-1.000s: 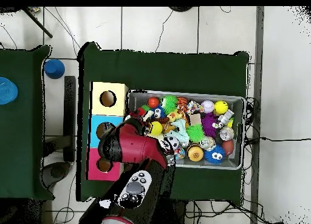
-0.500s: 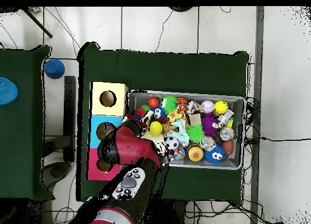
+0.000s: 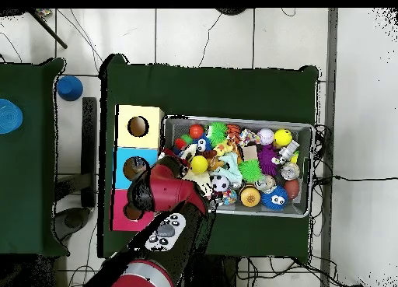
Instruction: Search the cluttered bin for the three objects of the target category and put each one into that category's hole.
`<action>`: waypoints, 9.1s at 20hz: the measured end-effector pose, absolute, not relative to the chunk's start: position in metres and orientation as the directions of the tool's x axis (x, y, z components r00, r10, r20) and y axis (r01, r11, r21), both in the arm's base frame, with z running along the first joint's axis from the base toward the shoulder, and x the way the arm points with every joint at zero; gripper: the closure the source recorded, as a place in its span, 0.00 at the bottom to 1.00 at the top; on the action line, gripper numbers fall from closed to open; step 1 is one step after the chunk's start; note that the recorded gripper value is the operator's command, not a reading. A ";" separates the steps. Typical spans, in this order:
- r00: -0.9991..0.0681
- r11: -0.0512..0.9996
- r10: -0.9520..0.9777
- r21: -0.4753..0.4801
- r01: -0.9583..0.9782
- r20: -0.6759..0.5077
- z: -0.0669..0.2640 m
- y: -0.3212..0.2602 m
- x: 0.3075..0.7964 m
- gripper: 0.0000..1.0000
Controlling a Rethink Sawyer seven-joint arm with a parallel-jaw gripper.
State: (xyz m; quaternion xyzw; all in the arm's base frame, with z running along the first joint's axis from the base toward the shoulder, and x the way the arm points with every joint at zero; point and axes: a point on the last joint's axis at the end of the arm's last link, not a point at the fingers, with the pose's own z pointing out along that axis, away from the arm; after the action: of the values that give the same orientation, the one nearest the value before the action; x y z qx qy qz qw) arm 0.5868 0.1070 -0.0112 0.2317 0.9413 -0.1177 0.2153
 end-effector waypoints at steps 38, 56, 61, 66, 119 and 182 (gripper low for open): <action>-0.796 0.850 0.400 -0.141 0.507 -0.454 -0.008 0.076 0.582 1.00; -0.777 0.833 0.488 -0.054 0.551 -0.397 0.050 0.032 0.583 1.00; -0.766 0.816 0.528 -0.028 0.577 -0.367 0.073 0.014 0.583 1.00; -0.759 0.813 0.544 0.003 0.582 -0.357 0.089 0.002 0.583 1.00; -0.969 0.990 0.082 0.135 0.051 -0.232 0.027 -0.095 0.529 0.00; -0.990 0.975 0.012 0.222 -0.020 -0.144 0.010 0.017 0.525 0.00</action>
State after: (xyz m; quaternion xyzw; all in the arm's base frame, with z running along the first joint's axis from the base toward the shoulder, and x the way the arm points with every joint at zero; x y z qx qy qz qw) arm 0.5246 0.0174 0.0096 -0.0021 0.9910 0.1123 0.0722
